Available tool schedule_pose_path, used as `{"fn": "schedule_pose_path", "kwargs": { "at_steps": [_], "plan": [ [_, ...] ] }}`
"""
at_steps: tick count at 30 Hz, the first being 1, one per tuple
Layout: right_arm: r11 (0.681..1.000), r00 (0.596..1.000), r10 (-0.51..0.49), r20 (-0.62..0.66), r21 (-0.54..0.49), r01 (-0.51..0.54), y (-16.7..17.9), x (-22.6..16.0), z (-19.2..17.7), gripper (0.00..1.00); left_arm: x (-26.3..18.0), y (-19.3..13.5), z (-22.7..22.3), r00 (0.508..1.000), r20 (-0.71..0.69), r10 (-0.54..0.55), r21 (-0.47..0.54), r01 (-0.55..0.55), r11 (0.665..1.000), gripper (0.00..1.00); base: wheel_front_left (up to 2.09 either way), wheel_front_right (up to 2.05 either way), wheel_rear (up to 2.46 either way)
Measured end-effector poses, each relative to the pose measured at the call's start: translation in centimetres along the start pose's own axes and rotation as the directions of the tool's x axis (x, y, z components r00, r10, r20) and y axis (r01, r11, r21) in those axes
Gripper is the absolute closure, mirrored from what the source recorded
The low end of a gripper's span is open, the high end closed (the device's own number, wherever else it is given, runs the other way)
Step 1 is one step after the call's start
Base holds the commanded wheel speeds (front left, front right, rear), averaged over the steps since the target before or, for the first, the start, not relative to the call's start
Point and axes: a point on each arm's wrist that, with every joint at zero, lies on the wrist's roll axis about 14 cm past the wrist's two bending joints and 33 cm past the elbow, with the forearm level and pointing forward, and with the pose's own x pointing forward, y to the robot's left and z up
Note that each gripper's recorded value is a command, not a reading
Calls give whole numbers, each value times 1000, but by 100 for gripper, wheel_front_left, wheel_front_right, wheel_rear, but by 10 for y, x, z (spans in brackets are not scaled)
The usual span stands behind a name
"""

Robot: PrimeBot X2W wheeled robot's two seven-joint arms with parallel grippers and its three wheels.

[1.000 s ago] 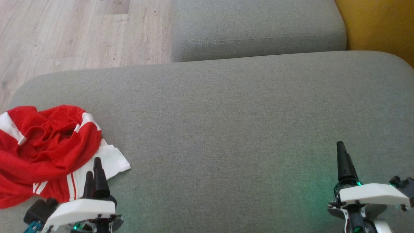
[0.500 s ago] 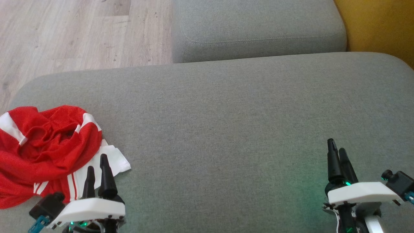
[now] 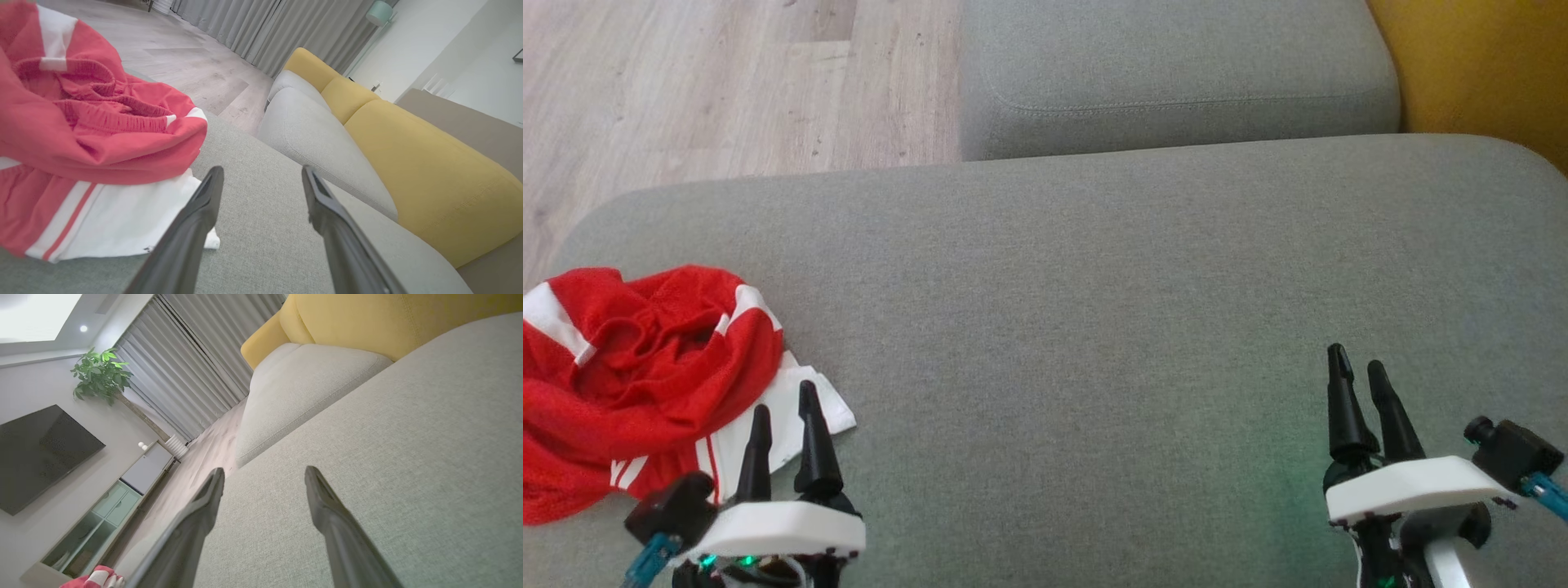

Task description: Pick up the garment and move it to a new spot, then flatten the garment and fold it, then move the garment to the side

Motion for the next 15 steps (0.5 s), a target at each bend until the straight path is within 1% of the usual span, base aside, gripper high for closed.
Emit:
{"fn": "schedule_pose_path", "kwargs": {
  "at_steps": [9, 15],
  "plan": [
    [992, 999, 41, 7, -117, -40, 11, 1, 0, 0, -2, -7, 5, 999, 32, -20, 122, 16, 992, 0, 0, 0, 0],
    [984, 998, 63, 19, -168, -59, 17, 1, 3, 0, -3, -13, 9, 998, 56, -40, 183, 30, 983, 0, 0, 0, 0]
  ]
}}
